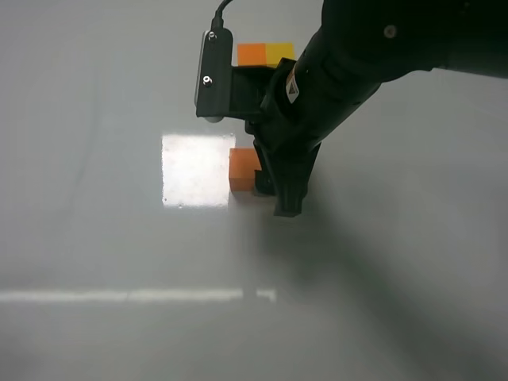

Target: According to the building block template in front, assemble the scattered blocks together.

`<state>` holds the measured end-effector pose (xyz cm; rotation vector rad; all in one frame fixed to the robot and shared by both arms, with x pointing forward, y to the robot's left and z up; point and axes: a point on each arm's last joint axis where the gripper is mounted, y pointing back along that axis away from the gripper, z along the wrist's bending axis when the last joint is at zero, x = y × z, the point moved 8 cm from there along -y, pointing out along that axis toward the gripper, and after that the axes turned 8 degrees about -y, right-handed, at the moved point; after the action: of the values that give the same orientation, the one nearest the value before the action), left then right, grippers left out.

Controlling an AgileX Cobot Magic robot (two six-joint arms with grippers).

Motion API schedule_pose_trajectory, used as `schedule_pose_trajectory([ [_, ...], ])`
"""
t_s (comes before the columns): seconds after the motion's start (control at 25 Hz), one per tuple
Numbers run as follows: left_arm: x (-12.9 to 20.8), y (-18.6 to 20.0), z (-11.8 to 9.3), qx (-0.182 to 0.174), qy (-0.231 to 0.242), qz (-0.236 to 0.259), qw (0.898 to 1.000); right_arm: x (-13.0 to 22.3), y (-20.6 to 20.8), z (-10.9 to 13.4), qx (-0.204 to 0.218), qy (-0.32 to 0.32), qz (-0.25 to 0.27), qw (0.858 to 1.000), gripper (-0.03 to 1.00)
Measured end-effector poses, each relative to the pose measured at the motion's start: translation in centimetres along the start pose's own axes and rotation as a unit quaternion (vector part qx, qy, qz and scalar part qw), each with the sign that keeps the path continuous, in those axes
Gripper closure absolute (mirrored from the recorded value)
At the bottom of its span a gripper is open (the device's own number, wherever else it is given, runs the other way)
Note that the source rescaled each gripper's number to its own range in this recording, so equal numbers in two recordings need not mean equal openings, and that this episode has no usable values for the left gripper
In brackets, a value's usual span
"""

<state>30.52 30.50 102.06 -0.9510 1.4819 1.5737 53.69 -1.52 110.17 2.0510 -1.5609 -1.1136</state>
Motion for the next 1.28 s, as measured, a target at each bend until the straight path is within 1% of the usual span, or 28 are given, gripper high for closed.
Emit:
schedule_pose_trajectory([
  [0.12, 0.0, 0.0, 0.0, 0.0, 0.0, 0.0, 1.0, -0.8, 2.1, 0.1, 0.002, -0.004, -0.022, 1.0, 0.36],
  [0.24, 0.0, 0.0, 0.0, 0.0, 0.0, 0.0, 1.0, -0.3, 4.1, -0.6, 0.009, -0.041, -0.029, 0.999, 0.36],
  [0.36, 0.0, 0.0, 0.0, 0.0, 0.0, 0.0, 1.0, 1.5, 5.6, -2.2, 0.02, -0.112, -0.022, 0.993, 0.36],
  [0.44, 0.0, 0.0, 0.0, 0.0, 0.0, 0.0, 1.0, 3.5, 6.5, -3.6, 0.032, -0.169, -0.01, 0.985, 0.36],
  [0.52, 0.0, 0.0, 0.0, 0.0, 0.0, 0.0, 1.0, 6.1, 7.6, -5.2, 0.046, -0.232, 0.007, 0.972, 0.36],
  [0.64, 0.0, 0.0, 0.0, 0.0, 0.0, 0.0, 1.0, 9.9, 9.5, -7.2, 0.076, -0.328, 0.033, 0.941, 0.36],
  [0.72, 0.0, 0.0, 0.0, 0.0, 0.0, 0.0, 1.0, 12.6, 10.8, -8.2, 0.099, -0.39, 0.052, 0.914, 0.36],
  [0.8, 0.0, 0.0, 0.0, 0.0, 0.0, 0.0, 1.0, 15.8, 12.3, -9.0, 0.13, -0.45, 0.073, 0.88, 0.36],
  [0.88, 0.0, 0.0, 0.0, 0.0, 0.0, 0.0, 1.0, 18.9, 13.7, -9.0, 0.161, -0.506, 0.093, 0.842, 0.36],
  [0.96, 0.0, 0.0, 0.0, 0.0, 0.0, 0.0, 1.0, 22.2, 15.0, -8.2, 0.189, -0.554, 0.118, 0.802, 0.36],
  [1.04, 0.0, 0.0, 0.0, 0.0, 0.0, 0.0, 1.0, 24.6, 16.0, -6.7, 0.206, -0.593, 0.137, 0.766, 0.36],
  [1.12, 0.0, 0.0, 0.0, 0.0, 0.0, 0.0, 1.0, 26.4, 17.0, -4.6, 0.212, -0.625, 0.149, 0.736, 0.36],
  [1.2, 0.0, 0.0, 0.0, 0.0, 0.0, 0.0, 1.0, 27.3, 17.5, -2.3, 0.211, -0.645, 0.153, 0.718, 0.36],
  [1.28, 0.0, 0.0, 0.0, 0.0, 0.0, 0.0, 1.0, 27.8, 17.8, 0.3, 0.207, -0.655, 0.155, 0.71, 0.36],
])
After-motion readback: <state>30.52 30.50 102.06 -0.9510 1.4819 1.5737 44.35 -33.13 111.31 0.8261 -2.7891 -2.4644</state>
